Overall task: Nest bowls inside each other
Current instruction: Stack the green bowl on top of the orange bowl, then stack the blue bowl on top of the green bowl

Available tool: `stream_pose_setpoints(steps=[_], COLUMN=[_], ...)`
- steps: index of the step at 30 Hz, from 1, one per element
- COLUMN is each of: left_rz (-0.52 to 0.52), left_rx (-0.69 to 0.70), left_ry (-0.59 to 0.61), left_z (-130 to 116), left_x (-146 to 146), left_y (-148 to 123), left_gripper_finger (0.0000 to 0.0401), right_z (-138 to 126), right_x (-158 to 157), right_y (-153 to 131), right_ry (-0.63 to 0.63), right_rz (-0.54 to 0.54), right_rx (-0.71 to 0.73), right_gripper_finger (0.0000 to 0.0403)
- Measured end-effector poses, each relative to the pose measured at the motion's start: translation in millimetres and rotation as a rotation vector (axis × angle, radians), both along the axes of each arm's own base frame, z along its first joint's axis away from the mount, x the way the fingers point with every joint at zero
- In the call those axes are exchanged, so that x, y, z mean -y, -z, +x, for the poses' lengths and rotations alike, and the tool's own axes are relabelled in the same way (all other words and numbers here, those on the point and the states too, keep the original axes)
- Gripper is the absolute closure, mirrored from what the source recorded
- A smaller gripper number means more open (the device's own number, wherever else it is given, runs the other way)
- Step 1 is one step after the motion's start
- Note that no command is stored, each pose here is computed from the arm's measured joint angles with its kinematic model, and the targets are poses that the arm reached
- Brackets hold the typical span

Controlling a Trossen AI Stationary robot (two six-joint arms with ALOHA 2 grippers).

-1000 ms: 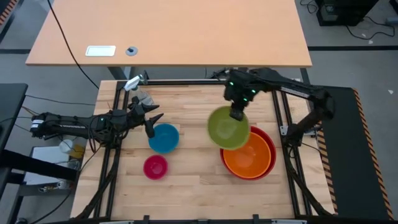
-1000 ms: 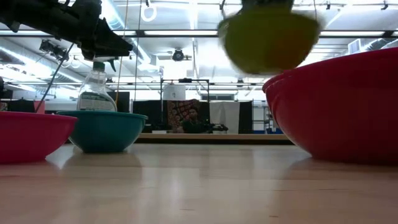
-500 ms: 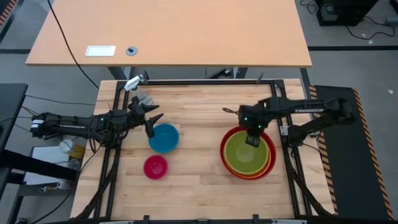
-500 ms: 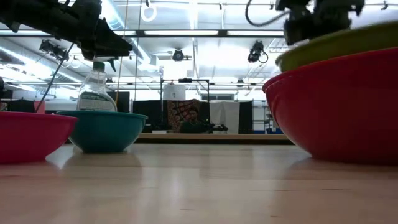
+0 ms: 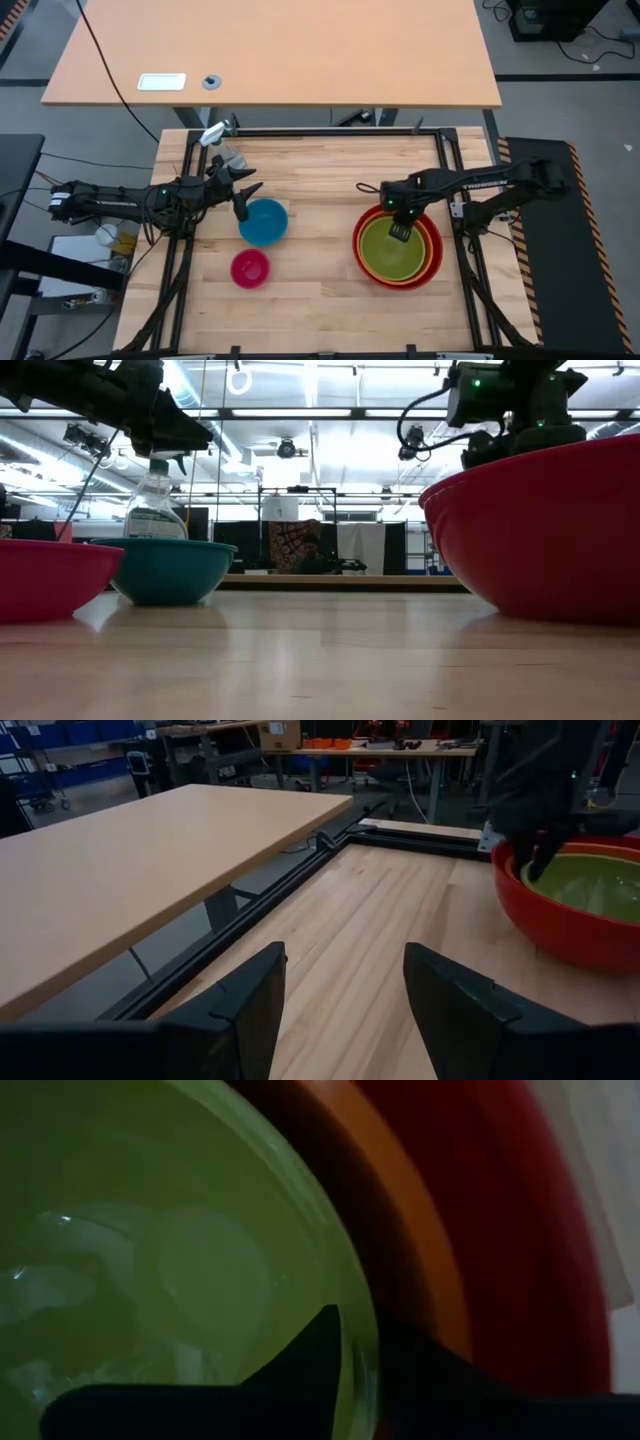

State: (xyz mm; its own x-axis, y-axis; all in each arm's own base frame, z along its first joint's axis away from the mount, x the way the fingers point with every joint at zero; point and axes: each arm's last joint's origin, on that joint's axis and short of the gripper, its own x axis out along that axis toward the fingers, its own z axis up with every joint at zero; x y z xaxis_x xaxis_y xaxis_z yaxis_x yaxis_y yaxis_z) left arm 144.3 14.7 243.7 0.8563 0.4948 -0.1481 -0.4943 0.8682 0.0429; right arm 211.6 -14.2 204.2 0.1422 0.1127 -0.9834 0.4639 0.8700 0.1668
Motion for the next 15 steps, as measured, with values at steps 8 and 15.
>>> stream_pose_setpoints(steps=[8,15], left_rz=[-0.006,-0.088], left_rx=[0.003,0.017], left_ry=[-0.002,0.064], left_z=[-0.1,2.6], left_x=[-0.1,2.1], left_y=[0.0,2.6], left_gripper_finger=[0.0193,0.0193], right_z=[6.5,9.5], right_x=[0.7,2.3], right_y=[-18.8,-57.9], right_ry=[-0.001,-0.034], right_rz=[-0.01,-0.105], right_rx=[0.013,0.017], right_gripper_finger=[0.0273,0.0227])
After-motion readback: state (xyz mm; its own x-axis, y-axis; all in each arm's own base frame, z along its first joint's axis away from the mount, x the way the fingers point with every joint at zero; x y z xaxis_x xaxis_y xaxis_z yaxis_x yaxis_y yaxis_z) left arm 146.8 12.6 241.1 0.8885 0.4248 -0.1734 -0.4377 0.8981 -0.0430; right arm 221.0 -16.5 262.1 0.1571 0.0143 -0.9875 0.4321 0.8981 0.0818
